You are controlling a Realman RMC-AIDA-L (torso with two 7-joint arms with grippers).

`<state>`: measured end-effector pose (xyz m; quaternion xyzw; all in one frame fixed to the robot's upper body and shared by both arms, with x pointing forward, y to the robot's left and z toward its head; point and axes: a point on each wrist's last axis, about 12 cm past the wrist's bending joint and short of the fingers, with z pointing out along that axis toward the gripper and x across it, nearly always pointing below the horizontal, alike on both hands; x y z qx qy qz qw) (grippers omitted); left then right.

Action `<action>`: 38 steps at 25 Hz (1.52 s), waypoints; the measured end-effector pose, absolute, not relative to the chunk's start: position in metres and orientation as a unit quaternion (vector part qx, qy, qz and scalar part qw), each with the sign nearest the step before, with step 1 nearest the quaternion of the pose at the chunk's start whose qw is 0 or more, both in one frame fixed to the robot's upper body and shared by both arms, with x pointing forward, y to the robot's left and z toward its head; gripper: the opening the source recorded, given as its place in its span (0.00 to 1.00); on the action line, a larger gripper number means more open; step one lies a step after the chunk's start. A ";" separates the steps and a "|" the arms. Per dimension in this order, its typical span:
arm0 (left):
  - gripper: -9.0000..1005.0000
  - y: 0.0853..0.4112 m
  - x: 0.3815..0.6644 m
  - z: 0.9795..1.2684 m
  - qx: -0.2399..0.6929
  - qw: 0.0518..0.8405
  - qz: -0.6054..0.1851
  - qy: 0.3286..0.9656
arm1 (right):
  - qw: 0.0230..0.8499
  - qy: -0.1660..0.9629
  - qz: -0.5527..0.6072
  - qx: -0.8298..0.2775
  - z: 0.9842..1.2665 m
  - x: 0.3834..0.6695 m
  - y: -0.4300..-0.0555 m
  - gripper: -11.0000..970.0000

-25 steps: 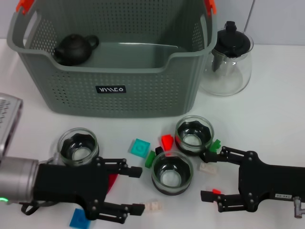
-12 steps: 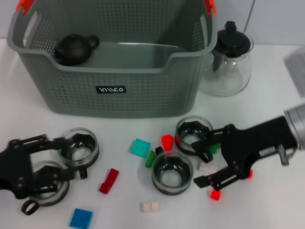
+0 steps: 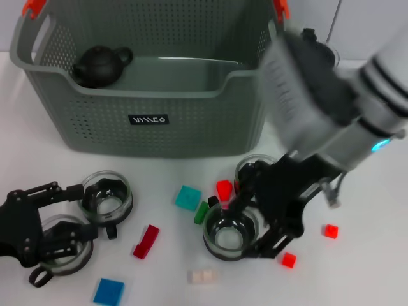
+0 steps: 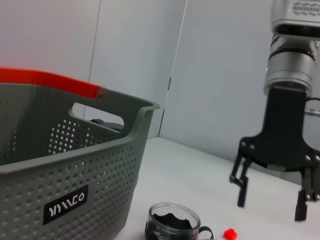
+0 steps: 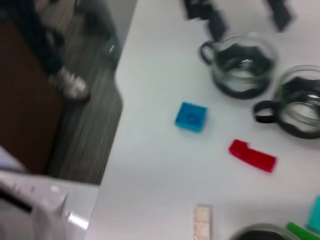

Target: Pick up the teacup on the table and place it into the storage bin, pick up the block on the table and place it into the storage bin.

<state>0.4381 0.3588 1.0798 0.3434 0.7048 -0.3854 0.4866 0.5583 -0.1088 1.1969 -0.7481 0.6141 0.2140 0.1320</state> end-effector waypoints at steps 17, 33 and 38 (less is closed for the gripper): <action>0.78 0.357 0.438 1.076 0.334 0.486 -0.386 0.709 | 0.111 0.623 0.127 -0.764 1.136 0.541 -0.071 0.62; 0.78 0.355 0.439 1.076 0.336 0.486 -0.388 0.707 | 0.102 0.641 0.125 -0.750 1.118 0.541 -0.077 0.40; 0.78 0.355 0.439 1.076 0.335 0.487 -0.388 0.707 | 0.103 0.642 0.135 -0.748 1.132 0.542 -0.079 0.24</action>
